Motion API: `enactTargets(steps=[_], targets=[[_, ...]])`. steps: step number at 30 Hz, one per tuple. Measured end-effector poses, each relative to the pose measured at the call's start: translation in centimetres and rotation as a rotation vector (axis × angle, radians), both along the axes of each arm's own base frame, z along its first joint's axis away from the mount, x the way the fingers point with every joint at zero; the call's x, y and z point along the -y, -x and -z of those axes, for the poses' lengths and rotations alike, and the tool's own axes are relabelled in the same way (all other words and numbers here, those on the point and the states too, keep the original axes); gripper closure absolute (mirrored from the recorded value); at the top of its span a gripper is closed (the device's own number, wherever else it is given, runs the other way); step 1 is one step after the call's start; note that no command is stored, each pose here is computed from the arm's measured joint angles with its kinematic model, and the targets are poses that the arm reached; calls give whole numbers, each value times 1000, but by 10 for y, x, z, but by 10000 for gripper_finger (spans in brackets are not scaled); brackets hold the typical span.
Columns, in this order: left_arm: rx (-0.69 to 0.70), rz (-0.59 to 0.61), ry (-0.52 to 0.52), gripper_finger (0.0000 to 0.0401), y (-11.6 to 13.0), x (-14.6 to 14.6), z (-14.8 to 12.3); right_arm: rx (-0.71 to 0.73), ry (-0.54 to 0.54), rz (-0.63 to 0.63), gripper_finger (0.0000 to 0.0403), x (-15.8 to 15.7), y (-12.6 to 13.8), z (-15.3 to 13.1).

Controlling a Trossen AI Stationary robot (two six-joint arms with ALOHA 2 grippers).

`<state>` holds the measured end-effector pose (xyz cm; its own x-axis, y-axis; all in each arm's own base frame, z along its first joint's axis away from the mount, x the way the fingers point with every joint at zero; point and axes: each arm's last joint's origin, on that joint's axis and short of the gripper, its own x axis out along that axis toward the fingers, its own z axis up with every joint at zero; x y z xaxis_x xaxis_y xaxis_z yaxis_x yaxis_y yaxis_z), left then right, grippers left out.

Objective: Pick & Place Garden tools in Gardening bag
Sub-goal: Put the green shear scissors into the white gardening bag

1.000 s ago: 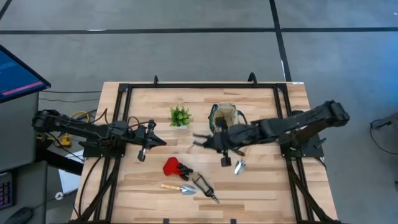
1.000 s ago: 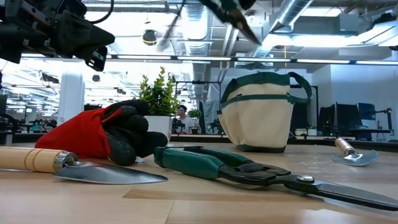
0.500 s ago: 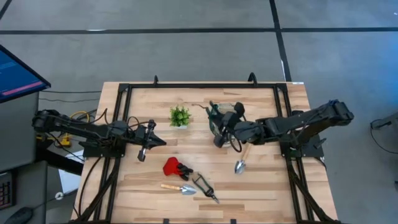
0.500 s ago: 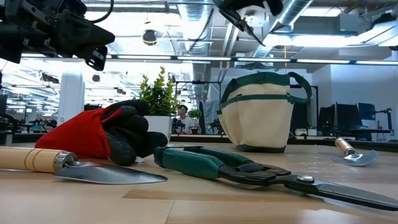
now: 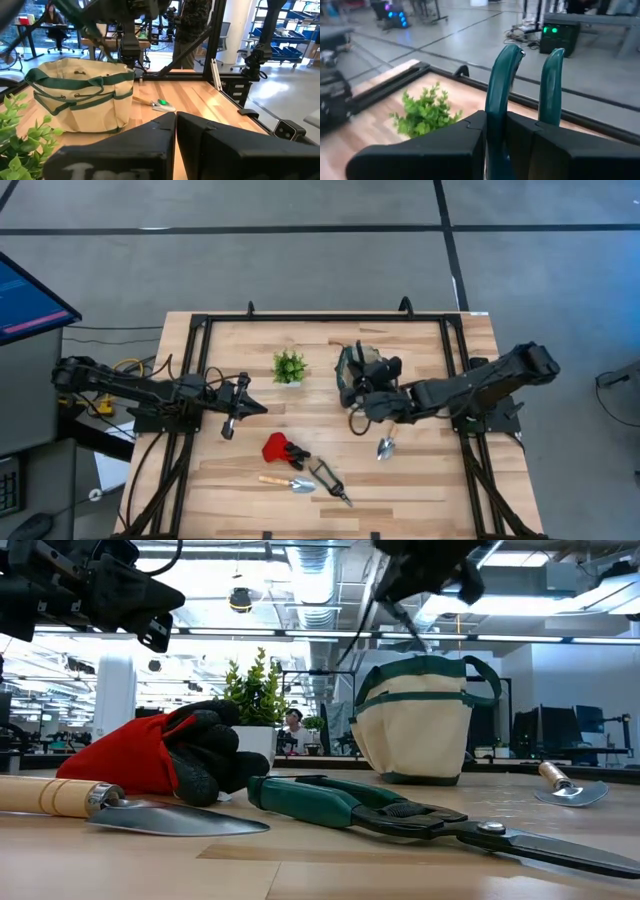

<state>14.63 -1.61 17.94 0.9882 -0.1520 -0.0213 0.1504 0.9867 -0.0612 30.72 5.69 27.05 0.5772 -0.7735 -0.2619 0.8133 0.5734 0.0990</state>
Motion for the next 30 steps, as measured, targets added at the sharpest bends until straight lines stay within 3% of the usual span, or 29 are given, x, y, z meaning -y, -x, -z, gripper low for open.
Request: enactTargets(steps=[13, 26, 30], targets=[[-4, 0, -3, 398, 0, 0, 0, -49, -91, 167, 366, 17, -12, 52], [-4, 0, -3, 398, 0, 0, 0, -129, -289, 212, 366, 36, -2, 63], [-4, 0, -3, 398, 0, 0, 0, -143, -298, 217, 366, 39, -3, 65]])
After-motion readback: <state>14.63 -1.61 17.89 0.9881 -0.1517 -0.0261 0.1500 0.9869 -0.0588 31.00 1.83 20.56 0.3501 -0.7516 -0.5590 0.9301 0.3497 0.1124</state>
